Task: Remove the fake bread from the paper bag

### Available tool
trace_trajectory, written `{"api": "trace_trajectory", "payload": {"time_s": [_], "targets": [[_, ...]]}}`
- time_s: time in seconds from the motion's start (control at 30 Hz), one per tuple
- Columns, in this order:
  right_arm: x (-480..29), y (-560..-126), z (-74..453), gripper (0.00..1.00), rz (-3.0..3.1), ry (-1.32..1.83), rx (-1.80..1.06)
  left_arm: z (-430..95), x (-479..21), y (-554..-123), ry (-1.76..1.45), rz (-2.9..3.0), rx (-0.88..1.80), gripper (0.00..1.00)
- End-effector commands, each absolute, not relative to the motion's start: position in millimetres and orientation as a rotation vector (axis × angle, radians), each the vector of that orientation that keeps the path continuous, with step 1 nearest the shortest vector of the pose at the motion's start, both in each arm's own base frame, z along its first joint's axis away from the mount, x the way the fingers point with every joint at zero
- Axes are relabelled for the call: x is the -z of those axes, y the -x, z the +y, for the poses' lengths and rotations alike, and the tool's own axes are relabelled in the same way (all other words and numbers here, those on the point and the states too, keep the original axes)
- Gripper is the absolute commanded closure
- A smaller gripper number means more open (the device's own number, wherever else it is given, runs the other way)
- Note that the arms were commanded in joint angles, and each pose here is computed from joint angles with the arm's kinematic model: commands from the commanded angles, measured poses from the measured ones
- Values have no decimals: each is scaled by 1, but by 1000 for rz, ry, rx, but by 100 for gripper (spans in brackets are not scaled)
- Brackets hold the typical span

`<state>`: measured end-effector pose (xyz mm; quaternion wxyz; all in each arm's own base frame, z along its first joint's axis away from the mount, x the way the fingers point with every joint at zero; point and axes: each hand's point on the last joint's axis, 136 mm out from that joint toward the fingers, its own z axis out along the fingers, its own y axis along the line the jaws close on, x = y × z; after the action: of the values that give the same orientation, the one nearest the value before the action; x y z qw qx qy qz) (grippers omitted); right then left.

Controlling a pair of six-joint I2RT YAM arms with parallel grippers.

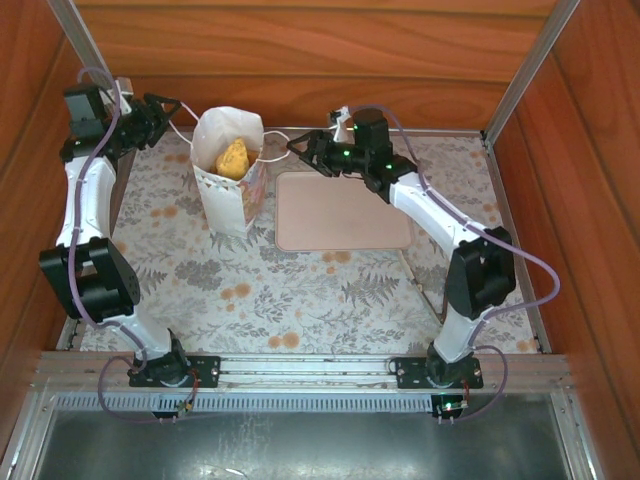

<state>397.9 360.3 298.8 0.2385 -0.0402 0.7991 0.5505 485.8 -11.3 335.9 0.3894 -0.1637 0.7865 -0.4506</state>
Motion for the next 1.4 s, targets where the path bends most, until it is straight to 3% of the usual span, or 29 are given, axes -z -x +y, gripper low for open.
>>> {"api": "trace_trajectory", "payload": {"time_s": [0.0, 0.1, 0.27, 0.8, 0.9, 1.1, 1.23, 1.37], "targets": [[-306, -394, 371, 36, 2220, 129, -1560, -16, -347, -490, 367, 1983, 1251, 37], [-308, -397, 376, 40, 2216, 135, -1579, -14, -345, -495, 373, 1984, 1261, 42], [-313, -401, 380, 44, 2203, 148, -1599, -14, -349, -501, 365, 1973, 1310, 62], [-315, -404, 396, 47, 2200, 173, -1678, -21, -361, -513, 323, 1915, 1522, 67], [-315, -406, 399, 58, 2205, 177, -1682, -21, -360, -515, 322, 1918, 1532, 73], [-309, -410, 394, 64, 2237, 155, -1610, -22, -371, -514, 308, 1903, 1521, 87], [-309, -410, 395, 82, 2238, 152, -1616, -22, -383, -511, 292, 1887, 1513, 100], [-309, -409, 396, 96, 2237, 157, -1623, -21, -394, -507, 285, 1868, 1492, 100]]}}
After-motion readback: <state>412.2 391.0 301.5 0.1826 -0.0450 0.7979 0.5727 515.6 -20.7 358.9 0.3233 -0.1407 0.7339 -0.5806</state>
